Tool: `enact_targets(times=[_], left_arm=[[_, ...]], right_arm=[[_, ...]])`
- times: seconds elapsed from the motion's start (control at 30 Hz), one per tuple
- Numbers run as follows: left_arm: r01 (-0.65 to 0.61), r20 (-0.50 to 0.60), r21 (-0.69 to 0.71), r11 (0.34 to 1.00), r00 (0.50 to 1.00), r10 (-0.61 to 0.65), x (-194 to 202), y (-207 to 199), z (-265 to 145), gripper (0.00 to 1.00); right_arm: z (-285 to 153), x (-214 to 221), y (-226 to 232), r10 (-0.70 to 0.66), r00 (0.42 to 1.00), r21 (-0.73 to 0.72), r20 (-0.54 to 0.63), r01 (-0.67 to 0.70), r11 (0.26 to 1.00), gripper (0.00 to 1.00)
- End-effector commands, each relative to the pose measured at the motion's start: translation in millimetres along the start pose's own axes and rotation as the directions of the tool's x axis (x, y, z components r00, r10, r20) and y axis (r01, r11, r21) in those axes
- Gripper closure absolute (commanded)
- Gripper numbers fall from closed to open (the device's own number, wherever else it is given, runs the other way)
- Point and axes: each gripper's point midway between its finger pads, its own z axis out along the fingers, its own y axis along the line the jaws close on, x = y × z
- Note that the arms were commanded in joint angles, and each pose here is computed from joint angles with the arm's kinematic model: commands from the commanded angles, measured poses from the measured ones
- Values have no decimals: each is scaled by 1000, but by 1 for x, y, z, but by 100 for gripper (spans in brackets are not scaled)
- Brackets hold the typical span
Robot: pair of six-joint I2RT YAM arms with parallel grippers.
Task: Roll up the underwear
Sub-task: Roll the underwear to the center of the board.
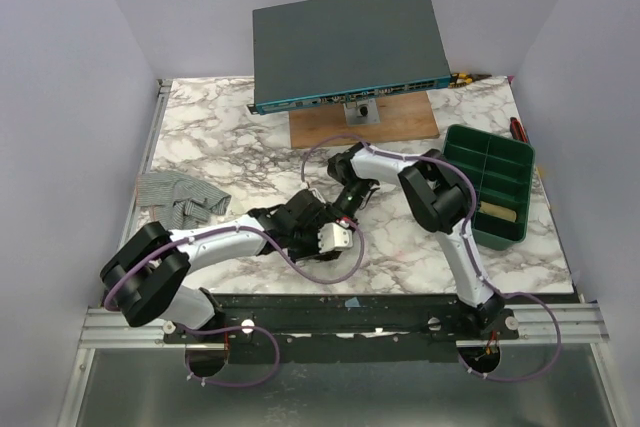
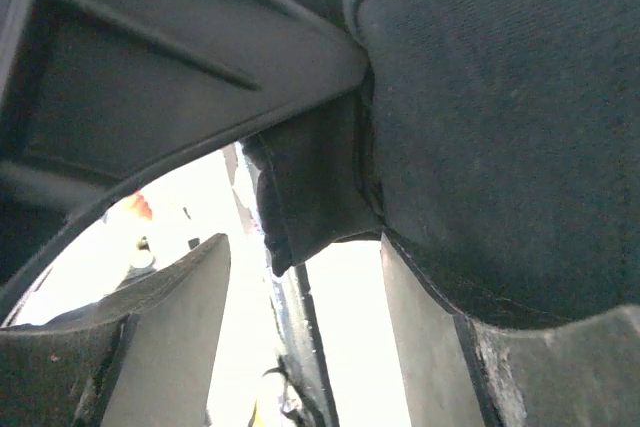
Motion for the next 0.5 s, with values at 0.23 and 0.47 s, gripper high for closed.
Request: enact_targets(times=[0.23,0.47], left_arm=[[152,-42,117,981,988,-149,15,-2,-2,100],[246,-28,222,944,969,-246,5,0,-8,100]], right_arm=[[-57,-35,-69,-222,969,500,105,141,854,34],[-87,-52,-67,-290,940,647,177,111,755,35]])
